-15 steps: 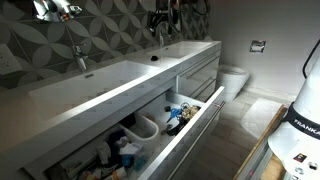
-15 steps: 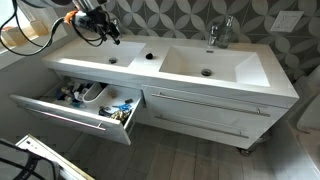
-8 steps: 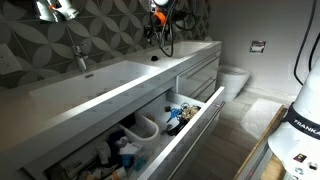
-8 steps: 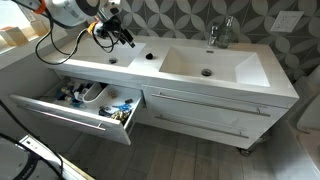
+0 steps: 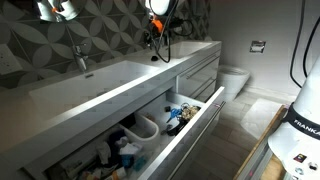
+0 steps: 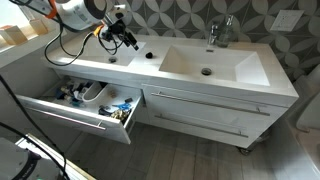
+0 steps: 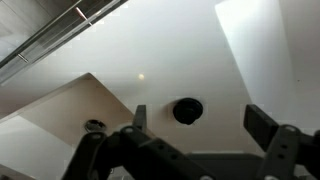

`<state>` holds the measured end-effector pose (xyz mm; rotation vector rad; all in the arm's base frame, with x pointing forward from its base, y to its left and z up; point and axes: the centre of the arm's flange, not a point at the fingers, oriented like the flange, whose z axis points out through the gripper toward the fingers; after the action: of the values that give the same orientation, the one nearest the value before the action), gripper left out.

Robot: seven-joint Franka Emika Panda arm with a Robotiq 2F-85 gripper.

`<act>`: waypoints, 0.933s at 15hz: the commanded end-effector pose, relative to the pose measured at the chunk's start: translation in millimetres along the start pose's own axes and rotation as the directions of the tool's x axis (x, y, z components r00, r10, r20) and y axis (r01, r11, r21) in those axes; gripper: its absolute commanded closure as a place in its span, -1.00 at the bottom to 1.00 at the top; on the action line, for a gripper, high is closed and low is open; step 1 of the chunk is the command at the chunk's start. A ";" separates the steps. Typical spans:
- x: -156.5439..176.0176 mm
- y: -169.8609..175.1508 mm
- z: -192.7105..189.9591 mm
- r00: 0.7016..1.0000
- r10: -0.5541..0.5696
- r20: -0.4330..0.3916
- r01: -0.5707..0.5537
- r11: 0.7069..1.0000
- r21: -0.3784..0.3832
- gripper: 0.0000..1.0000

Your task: Put the black thing into the drawer

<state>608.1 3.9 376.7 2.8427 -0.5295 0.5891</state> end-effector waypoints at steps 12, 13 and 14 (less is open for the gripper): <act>37.5 -32.4 105.3 0.970 0.182 -0.164 -0.178 0.983 0.037 -1.00; 40.0 -33.7 111.5 0.966 0.188 -0.175 -0.184 0.982 0.036 -1.00; 41.3 -35.1 116.6 0.963 0.199 -0.182 -0.196 0.980 0.037 -1.00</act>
<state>675.1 -8.0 298.7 2.7722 -0.7315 0.8134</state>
